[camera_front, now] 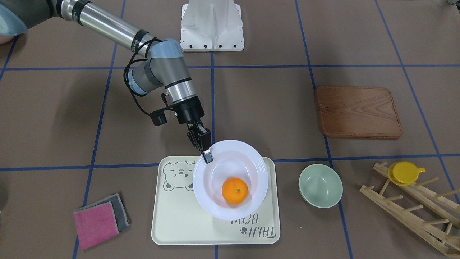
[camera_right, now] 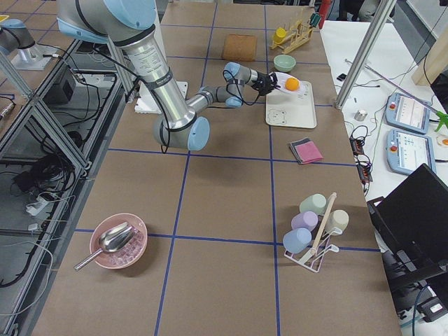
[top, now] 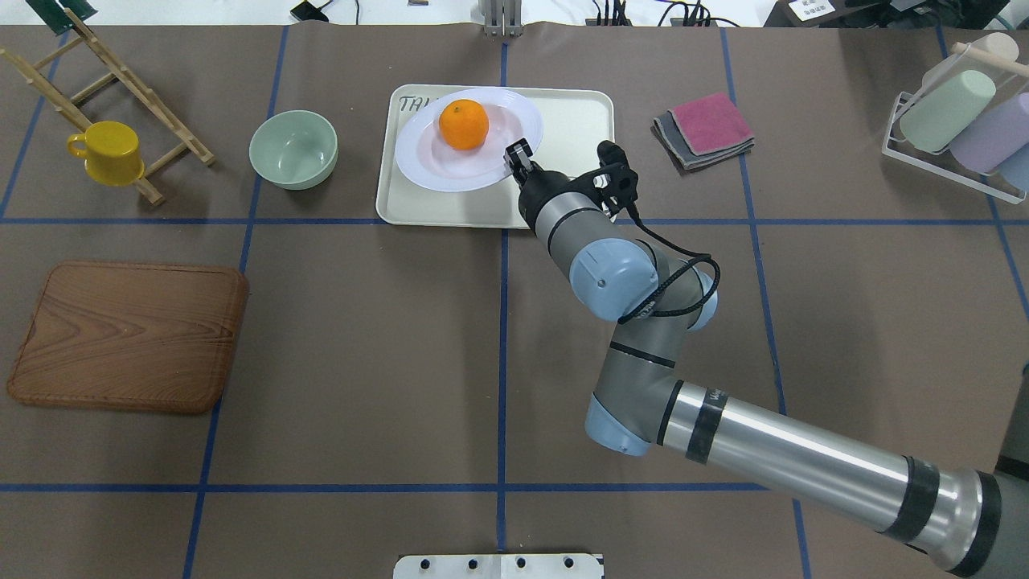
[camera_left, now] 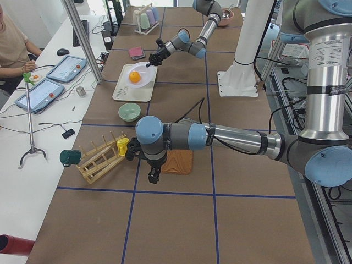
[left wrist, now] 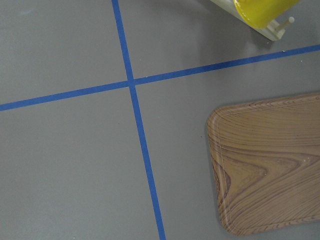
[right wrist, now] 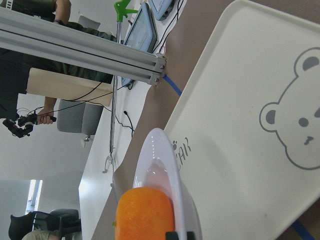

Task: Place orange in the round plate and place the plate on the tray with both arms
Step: 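Lift the plate with the right gripper and set it on the cream tray, then release the plate and withdraw the right arm away from the tray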

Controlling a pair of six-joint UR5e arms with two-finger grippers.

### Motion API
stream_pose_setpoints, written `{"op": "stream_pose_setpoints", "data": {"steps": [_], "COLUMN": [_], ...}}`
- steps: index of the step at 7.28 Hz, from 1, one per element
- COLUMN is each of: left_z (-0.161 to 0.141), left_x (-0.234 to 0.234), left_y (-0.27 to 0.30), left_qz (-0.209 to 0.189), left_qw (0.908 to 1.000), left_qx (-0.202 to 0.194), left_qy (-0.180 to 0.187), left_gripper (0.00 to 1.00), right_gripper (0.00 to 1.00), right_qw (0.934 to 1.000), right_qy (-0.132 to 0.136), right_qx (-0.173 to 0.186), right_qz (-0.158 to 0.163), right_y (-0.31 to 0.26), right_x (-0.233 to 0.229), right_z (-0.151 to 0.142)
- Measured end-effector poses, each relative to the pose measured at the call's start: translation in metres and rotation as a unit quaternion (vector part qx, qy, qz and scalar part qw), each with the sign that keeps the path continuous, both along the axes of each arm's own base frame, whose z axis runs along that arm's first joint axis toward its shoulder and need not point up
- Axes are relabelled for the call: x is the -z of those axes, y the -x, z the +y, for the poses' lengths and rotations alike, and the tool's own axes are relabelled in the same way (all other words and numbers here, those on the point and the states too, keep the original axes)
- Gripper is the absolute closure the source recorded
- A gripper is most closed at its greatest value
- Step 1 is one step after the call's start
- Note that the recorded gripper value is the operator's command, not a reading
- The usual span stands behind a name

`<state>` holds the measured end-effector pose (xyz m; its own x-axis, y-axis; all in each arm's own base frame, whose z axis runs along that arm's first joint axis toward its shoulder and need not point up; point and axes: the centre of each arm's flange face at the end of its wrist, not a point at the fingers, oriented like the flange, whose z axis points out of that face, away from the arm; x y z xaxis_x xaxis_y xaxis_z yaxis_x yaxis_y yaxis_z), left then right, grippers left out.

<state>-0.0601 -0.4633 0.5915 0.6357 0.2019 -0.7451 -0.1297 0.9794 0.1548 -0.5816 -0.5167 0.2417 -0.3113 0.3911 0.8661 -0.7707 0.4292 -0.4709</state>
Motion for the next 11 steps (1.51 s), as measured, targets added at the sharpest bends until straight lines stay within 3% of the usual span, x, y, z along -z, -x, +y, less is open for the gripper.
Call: {"op": "stream_pose_setpoints", "data": {"steps": [1,2,3,5,6,7,8,9,10,11], "left_z": [0.0,0.0,0.0,-0.001,-0.001,0.0,0.0,0.0,0.0,0.0], "left_x": [0.001,0.001,0.002,0.003,0.002,0.0,-0.002,-0.003,-0.003,-0.003], "left_y": [0.0,0.0,0.0,0.0,0.0,0.0,0.0,0.0,0.0,0.001], "left_qz": [0.0,0.0,0.001,0.001,0.001,0.0,-0.001,-0.003,-0.005,-0.009], "left_qw": [1.0,1.0,1.0,1.0,1.0,1.0,1.0,1.0,1.0,1.0], "left_qx": [0.0,0.0,0.0,0.0,0.0,0.0,0.0,-0.001,-0.002,-0.002], "left_qy": [-0.001,-0.001,-0.002,-0.003,-0.002,0.0,0.002,0.002,0.001,-0.001], "left_gripper": [0.0,0.0,0.0,0.0,0.0,0.0,0.0,0.0,0.0,0.0], "right_gripper": [0.8,0.08,0.0,0.0,0.0,0.0,0.0,0.0,0.0,0.0], "right_qw": [0.9998,0.9992,0.9991,0.9974,0.9929,0.9815,0.9603,0.9296,0.8937,0.8604], "right_qy": [0.016,0.027,0.028,-0.012,-0.037,-0.061,-0.072,-0.076,-0.089,-0.108], "right_qx": [-0.014,-0.026,-0.027,0.014,0.059,0.112,0.169,0.235,0.297,0.348], "right_qz": [0.006,0.01,0.02,0.07,0.097,0.143,0.21,0.274,0.325,0.356], "right_y": [0.004,0.005,0.006,0.001,-0.015,-0.036,-0.063,-0.1,-0.147,-0.202], "right_x": [-0.012,-0.024,-0.03,-0.035,-0.04,-0.041,-0.031,-0.019,-0.013,-0.023], "right_z": [-0.017,-0.025,-0.027,-0.009,0.007,0.018,0.015,0.005,-0.006,-0.021]}}
